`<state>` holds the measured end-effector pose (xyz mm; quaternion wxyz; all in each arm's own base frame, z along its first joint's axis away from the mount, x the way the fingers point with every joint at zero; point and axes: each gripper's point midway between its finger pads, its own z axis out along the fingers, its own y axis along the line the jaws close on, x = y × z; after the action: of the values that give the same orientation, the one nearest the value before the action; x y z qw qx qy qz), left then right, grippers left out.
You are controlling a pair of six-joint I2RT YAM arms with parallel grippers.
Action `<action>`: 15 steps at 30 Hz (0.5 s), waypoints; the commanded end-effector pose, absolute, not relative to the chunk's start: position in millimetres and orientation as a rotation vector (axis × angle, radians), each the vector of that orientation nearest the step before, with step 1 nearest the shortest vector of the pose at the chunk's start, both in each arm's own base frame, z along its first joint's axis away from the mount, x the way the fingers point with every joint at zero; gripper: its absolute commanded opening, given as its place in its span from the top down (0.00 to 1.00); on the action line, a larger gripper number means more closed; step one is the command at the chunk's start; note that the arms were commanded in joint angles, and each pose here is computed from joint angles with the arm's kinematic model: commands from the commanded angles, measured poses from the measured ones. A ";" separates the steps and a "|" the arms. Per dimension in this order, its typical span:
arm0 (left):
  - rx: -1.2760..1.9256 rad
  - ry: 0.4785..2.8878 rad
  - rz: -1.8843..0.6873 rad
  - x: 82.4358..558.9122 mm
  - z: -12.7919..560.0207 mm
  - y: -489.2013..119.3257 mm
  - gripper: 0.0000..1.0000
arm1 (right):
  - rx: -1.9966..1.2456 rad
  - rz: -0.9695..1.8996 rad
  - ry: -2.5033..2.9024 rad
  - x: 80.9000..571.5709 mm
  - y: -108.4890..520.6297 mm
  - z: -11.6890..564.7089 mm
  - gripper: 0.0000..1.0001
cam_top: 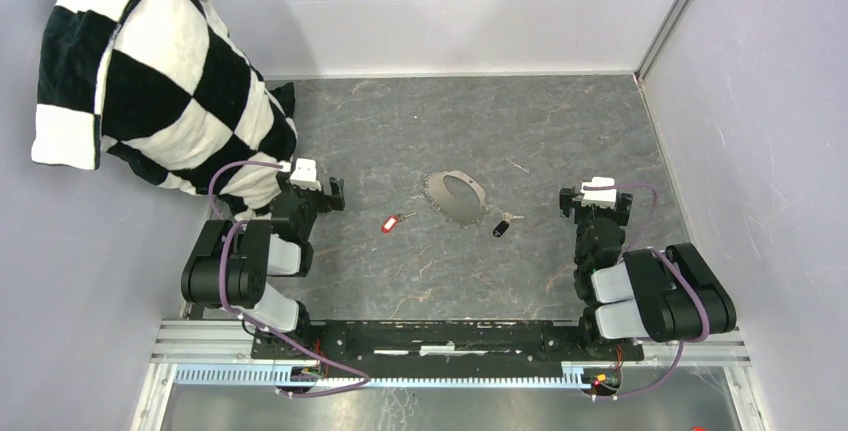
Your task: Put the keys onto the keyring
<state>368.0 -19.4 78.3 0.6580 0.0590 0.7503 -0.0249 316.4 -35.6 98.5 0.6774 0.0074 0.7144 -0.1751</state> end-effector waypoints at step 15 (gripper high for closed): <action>0.175 2.031 -0.075 411.6 133.9 -19.4 0.00 | 0.116 -0.119 1.938 376.7 8.1 133.2 0.02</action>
<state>426.6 -19.7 142.5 0.6174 0.0578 0.7840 -0.0274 367.2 -30.5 160.6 0.6452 0.1178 0.7451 -0.1212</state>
